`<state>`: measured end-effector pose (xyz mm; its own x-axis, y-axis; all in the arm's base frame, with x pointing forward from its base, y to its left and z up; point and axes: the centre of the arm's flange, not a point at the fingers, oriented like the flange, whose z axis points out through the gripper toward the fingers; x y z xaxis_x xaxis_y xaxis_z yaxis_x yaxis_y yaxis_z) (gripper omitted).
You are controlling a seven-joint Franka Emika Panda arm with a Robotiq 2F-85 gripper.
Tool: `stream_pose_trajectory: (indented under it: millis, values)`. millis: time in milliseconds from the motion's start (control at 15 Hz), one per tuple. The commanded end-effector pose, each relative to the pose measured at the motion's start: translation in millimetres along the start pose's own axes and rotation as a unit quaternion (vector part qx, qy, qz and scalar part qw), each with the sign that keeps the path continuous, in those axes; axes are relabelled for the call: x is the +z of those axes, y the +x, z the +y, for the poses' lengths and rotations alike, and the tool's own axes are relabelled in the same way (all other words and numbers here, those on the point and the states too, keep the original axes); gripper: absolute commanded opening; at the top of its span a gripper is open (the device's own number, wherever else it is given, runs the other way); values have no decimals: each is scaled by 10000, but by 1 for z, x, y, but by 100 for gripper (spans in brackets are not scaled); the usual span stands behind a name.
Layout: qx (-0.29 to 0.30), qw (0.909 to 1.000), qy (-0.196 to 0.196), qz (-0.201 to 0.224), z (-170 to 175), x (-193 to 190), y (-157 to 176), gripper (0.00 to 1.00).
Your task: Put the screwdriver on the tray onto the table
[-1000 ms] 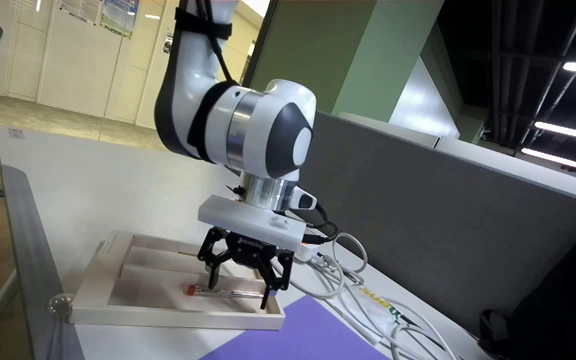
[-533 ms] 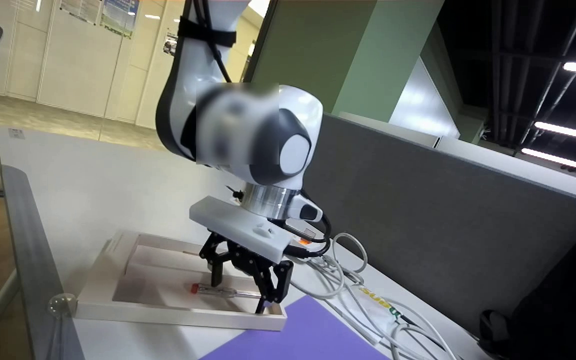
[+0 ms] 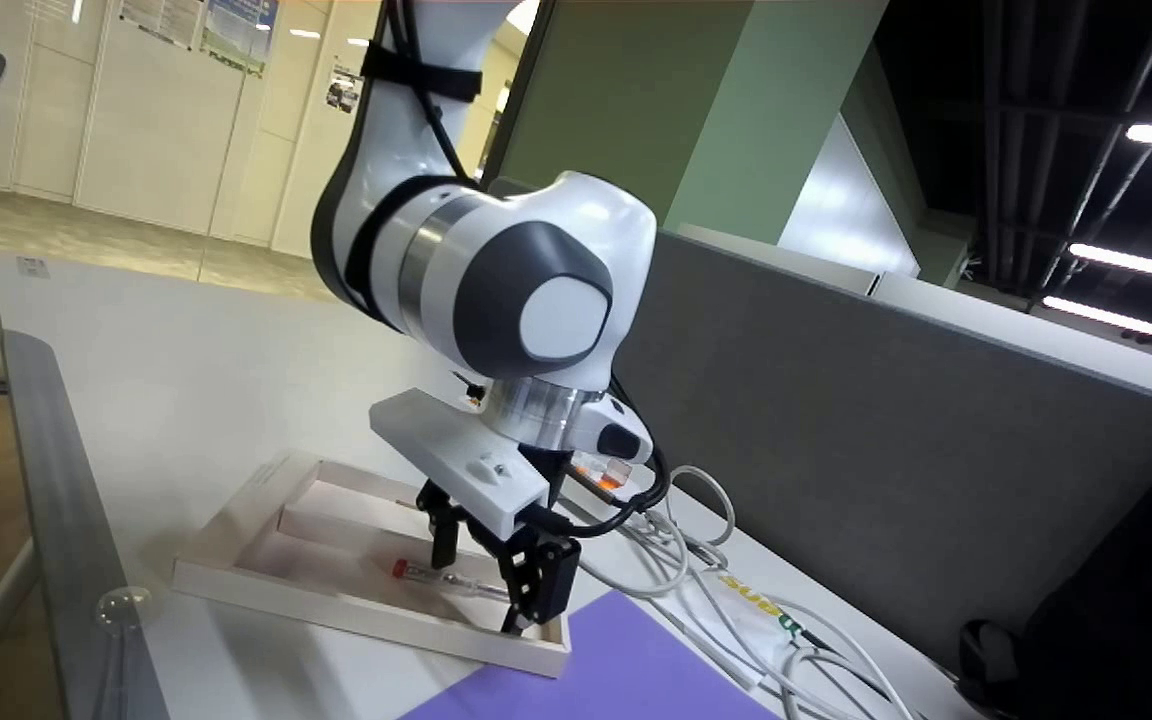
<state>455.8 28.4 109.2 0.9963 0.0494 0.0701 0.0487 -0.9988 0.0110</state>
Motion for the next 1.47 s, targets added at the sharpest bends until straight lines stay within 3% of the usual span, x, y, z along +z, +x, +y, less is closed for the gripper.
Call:
stream_pose_trajectory:
  millis: [0, 200, 333, 733, 867, 933, 1133, 1400]
  values:
    - [507, 9986, 26, -158, 4, 6, -9, 100]
    - [767, 9964, -26, -368, 11, 12, -10, 100]
    - [1079, 9939, 60, -229, 13, 9, -12, 100]
    - [2068, 9773, 153, -435, 16, 11, -17, 100]
    - [2229, 9735, 165, -491, 18, 11, -18, 100]
    - [1846, 9823, 171, -259, 17, 5, -8, 100]
    - [1819, 9828, 171, -250, 17, 4, -7, 100]
    - [2223, 9742, 353, -189, 16, 3, -1, 100]
